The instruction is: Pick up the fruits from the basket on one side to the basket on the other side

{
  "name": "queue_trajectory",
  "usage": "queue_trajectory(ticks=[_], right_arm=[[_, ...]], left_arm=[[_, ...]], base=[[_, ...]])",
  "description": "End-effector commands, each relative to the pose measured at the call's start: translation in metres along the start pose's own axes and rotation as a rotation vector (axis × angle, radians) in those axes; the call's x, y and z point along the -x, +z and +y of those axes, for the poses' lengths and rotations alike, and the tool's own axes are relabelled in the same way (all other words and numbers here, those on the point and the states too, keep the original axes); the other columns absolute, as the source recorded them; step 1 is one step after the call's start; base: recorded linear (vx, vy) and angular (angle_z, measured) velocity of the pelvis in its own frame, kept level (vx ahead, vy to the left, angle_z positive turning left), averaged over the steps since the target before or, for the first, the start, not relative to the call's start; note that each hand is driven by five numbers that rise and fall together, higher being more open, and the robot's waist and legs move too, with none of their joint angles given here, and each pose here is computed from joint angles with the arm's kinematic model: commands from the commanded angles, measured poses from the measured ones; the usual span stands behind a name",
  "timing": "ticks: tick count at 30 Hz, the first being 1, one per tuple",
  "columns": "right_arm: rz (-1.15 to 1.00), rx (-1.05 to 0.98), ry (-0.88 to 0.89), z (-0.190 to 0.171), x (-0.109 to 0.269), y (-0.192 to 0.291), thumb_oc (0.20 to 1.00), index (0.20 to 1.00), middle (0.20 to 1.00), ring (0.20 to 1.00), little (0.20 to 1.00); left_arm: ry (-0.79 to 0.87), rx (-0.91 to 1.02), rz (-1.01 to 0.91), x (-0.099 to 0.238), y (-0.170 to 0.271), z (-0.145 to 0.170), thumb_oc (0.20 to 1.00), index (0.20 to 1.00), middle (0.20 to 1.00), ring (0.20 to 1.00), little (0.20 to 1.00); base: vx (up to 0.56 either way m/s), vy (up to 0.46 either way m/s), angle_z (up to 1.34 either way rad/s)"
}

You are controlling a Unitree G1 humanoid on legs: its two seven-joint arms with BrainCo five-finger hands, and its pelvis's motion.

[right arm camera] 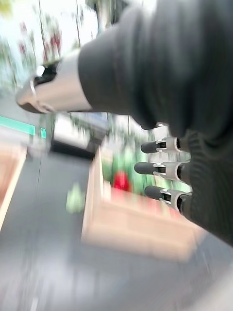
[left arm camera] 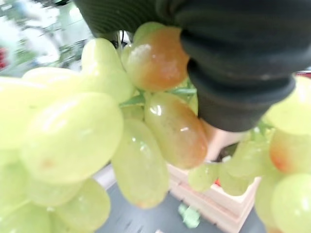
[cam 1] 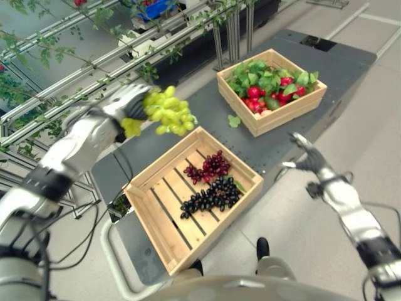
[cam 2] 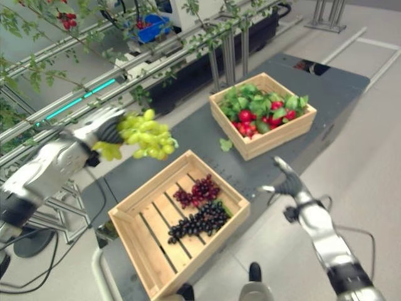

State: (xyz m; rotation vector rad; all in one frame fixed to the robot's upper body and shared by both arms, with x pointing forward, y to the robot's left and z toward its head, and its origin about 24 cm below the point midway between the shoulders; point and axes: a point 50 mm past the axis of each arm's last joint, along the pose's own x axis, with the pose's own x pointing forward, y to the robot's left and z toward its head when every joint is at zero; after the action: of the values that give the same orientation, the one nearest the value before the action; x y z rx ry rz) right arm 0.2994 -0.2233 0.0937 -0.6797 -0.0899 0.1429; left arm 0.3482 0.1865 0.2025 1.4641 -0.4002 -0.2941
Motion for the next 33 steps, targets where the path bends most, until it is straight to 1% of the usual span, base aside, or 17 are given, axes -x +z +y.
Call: queue_trajectory(ticks=[1, 5, 9, 13, 15, 22, 23, 24, 25, 26, 27, 28, 33], right_arm=[[-0.135, -0.001, -0.020, -0.006, -0.021, 0.034, 1.000, 1.000, 1.000, 1.000, 1.000], [-0.140, 0.034, -0.037, -0.006, -0.037, 0.044, 1.000, 1.000, 1.000, 1.000, 1.000], [-0.135, 0.030, -0.046, -0.005, -0.050, 0.051, 1.000, 1.000, 1.000, 1.000, 1.000], [-0.125, 0.007, -0.016, 0.004, -0.055, 0.052, 1.000, 1.000, 1.000, 1.000, 1.000], [-0.113, -0.029, 0.014, 0.015, -0.061, 0.055, 1.000, 1.000, 1.000, 1.000, 1.000], [-0.132, -0.060, 0.046, 0.027, -0.073, 0.069, 1.000, 1.000, 1.000, 1.000, 1.000], [-0.122, -0.137, 0.076, 0.036, -0.079, 0.074, 1.000, 1.000, 1.000, 1.000, 1.000], [-0.122, -0.140, 0.078, 0.037, -0.079, 0.074, 1.000, 1.000, 1.000, 1.000, 1.000], [-0.129, -0.203, 0.110, 0.043, -0.083, 0.081, 1.000, 1.000, 1.000, 1.000, 1.000], [-0.130, -0.206, 0.111, 0.043, -0.084, 0.081, 1.000, 1.000, 1.000, 1.000, 1.000], [-0.150, -0.291, 0.153, 0.051, -0.086, 0.091, 1.000, 1.000, 1.000, 1.000, 1.000], [-0.151, -0.293, 0.154, 0.051, -0.087, 0.092, 1.000, 1.000, 1.000, 1.000, 1.000], [-0.279, -0.320, 0.217, 0.059, -0.093, 0.133, 1.000, 1.000, 1.000, 1.000, 1.000]], left_arm=[[0.179, -0.069, -0.022, -0.020, 0.010, 0.045, 0.200, 0.200, 0.200, 0.200, 0.200], [0.201, -0.126, -0.109, -0.034, 0.037, 0.045, 0.200, 0.200, 0.200, 0.200, 0.200], [0.211, -0.153, -0.167, -0.039, 0.054, 0.044, 0.200, 0.200, 0.200, 0.200, 0.200], [0.184, -0.186, -0.194, -0.041, 0.062, 0.033, 0.200, 0.200, 0.200, 0.200, 0.200], [0.136, -0.197, -0.211, -0.042, 0.067, 0.016, 0.200, 0.200, 0.200, 0.200, 0.200], [0.098, -0.172, -0.231, -0.041, 0.075, 0.000, 0.200, 0.200, 0.200, 0.200, 0.200], [0.090, -0.155, -0.258, -0.041, 0.083, -0.005, 0.200, 0.200, 0.200, 0.200, 0.200], [0.089, -0.155, -0.257, -0.041, 0.082, -0.005, 0.200, 0.200, 0.200, 0.200, 0.200], [0.085, -0.148, -0.274, -0.041, 0.087, -0.006, 0.200, 0.200, 0.200, 0.200, 0.200], [0.085, -0.148, -0.273, -0.041, 0.087, -0.006, 0.200, 0.200, 0.200, 0.200, 0.200], [0.076, -0.144, -0.286, -0.042, 0.090, -0.009, 0.200, 0.200, 0.200, 0.200, 0.200], [0.076, -0.145, -0.285, -0.042, 0.090, -0.009, 0.200, 0.200, 0.200, 0.200, 0.200], [0.063, -0.154, -0.308, -0.045, 0.098, -0.017, 0.200, 0.200, 0.200, 0.200, 0.200]], base=[[0.02, -0.028, 0.09], [0.03, -0.017, 0.07], [0.03, -0.012, 0.03], [0.01, -0.002, 0.00], [0.00, 0.000, 0.00], [0.00, 0.000, 0.00], [0.00, 0.000, 0.00], [0.00, 0.000, 0.00], [0.00, 0.000, 0.00], [0.00, 0.000, 0.00], [0.00, 0.000, 0.00], [0.00, 0.000, 0.00], [0.00, 0.000, 0.00]])
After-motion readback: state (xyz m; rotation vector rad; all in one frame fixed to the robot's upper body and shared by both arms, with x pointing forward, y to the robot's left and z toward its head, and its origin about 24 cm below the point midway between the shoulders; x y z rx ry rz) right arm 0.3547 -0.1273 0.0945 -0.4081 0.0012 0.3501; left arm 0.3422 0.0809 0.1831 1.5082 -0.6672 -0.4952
